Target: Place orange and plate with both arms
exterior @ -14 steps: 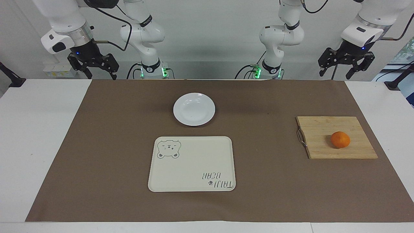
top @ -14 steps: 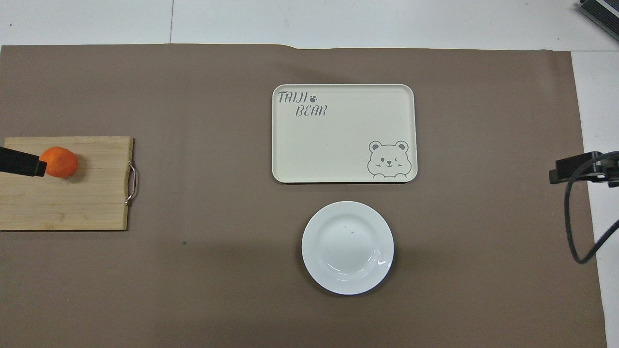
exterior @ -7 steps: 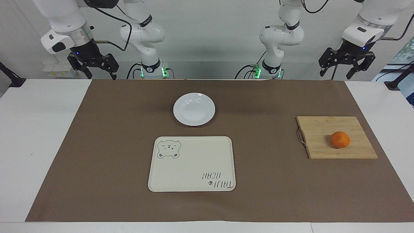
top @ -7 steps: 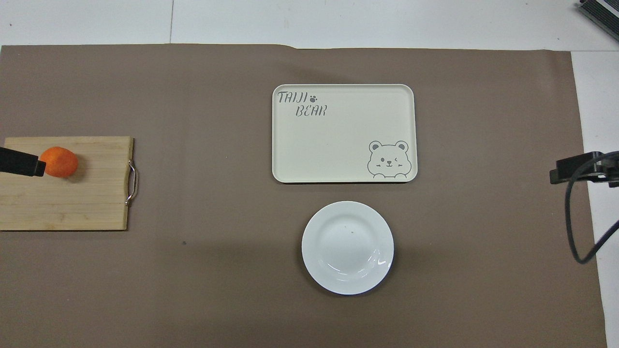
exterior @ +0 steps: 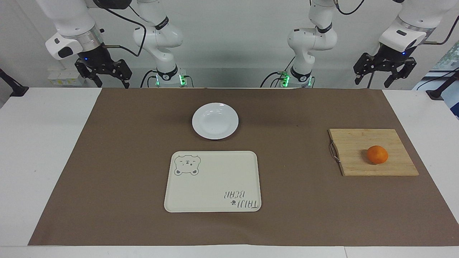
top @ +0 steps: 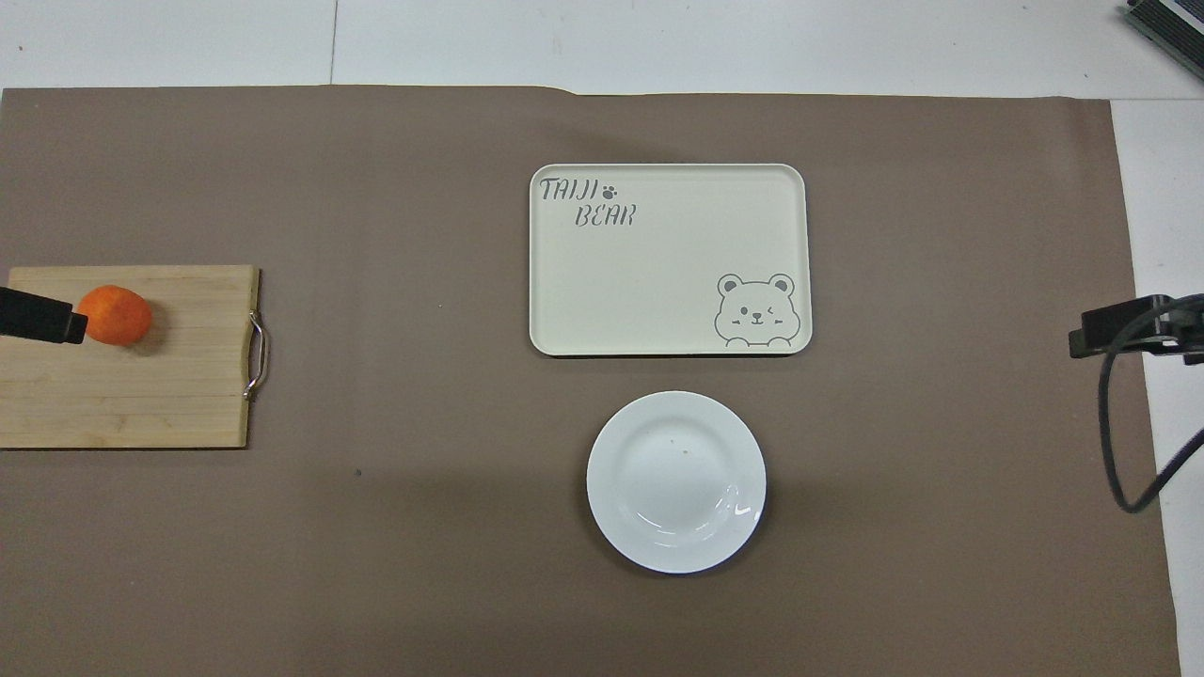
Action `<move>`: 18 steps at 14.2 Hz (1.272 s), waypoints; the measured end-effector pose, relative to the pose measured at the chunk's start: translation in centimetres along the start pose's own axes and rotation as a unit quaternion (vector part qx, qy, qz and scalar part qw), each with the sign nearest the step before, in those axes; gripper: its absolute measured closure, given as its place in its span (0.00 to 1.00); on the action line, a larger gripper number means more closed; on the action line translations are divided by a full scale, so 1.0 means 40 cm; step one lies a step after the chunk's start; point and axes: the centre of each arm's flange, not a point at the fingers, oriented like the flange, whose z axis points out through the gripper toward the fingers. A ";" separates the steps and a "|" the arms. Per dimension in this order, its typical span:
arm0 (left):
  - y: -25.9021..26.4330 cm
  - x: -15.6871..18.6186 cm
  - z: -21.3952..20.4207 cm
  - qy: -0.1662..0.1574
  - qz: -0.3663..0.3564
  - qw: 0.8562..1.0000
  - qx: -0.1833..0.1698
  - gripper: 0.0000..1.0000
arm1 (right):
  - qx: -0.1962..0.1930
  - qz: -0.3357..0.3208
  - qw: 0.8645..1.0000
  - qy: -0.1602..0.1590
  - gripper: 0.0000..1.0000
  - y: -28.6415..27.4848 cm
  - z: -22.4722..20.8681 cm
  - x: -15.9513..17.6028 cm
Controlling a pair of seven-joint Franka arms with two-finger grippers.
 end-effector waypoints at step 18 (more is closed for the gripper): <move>-0.048 0.048 0.031 0.037 -0.014 0.999 0.008 0.00 | 0.000 0.000 1.000 0.000 0.00 0.000 0.000 0.000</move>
